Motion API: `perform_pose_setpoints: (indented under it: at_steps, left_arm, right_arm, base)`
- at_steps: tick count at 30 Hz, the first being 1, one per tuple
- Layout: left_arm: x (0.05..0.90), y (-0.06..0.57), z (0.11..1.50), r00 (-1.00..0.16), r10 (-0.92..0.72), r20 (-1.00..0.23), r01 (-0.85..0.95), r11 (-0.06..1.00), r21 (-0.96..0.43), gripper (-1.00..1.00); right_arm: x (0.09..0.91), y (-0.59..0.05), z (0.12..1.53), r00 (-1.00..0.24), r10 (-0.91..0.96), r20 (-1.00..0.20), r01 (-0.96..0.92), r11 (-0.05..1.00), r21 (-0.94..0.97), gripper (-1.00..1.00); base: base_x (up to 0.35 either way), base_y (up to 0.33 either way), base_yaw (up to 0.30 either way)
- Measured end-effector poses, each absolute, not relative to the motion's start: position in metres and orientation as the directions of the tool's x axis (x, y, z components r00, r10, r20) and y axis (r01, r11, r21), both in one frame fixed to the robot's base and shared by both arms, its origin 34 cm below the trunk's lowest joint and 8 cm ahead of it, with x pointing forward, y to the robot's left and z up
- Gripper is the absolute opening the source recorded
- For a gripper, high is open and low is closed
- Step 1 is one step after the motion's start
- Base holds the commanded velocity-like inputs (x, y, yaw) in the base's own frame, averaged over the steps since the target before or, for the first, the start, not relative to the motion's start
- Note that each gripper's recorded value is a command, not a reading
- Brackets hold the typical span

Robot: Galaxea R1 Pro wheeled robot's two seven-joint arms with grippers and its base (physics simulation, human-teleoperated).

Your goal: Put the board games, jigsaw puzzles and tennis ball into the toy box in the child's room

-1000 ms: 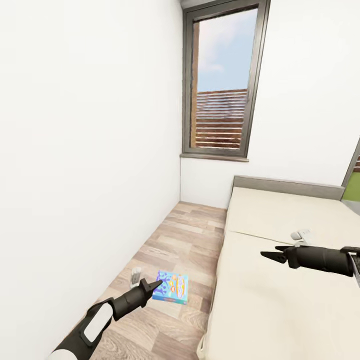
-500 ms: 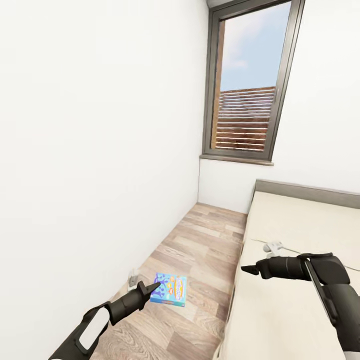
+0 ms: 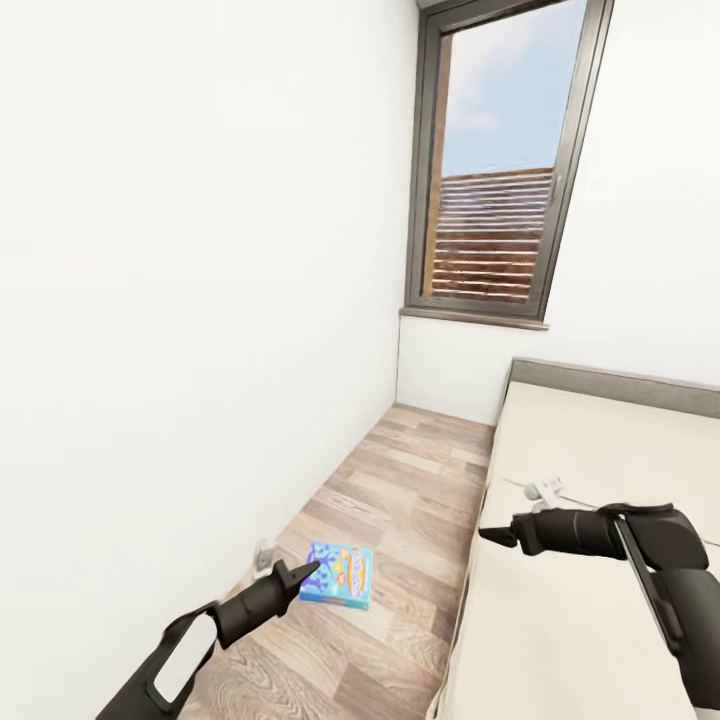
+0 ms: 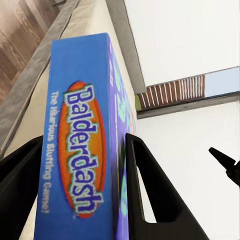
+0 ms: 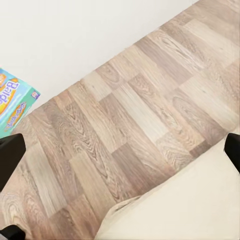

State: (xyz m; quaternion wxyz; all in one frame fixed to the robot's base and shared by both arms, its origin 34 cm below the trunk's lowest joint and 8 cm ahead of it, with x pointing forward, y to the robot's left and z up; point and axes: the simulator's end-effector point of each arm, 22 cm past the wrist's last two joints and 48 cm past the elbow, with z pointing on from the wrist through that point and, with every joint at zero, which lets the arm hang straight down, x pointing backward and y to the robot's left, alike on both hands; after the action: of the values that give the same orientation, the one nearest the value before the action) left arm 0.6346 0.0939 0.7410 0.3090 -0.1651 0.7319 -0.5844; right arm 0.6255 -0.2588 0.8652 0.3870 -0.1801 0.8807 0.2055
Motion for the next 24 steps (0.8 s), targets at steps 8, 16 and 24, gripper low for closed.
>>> perform_pose_setpoints:
  at_steps: [8,16,24]
  left_arm:
    - [0.629,0.106,0.768,-0.74,-0.604,-0.297,0.161,0.27,-0.949,-1.0]
    - [0.63,0.099,0.808,-0.73,-0.584,-0.354,0.213,0.297,-0.931,-1.0]
    - [0.615,0.111,0.84,-0.704,-0.601,-0.377,0.115,0.427,-0.897,-1.0]
  right_arm:
    - [0.626,-0.256,0.892,-0.606,-0.172,-0.777,-0.491,0.849,0.195,1.0]
    - [0.626,-0.254,0.904,-0.608,-0.174,-0.774,-0.492,0.848,0.196,1.0]
    - [0.625,-0.254,0.916,-0.612,-0.17,-0.772,-0.49,0.848,0.202,1.0]
  base:
    - [0.0,0.0,0.112]
    - [0.0,0.0,0.281]
    - [0.0,0.0,0.278]
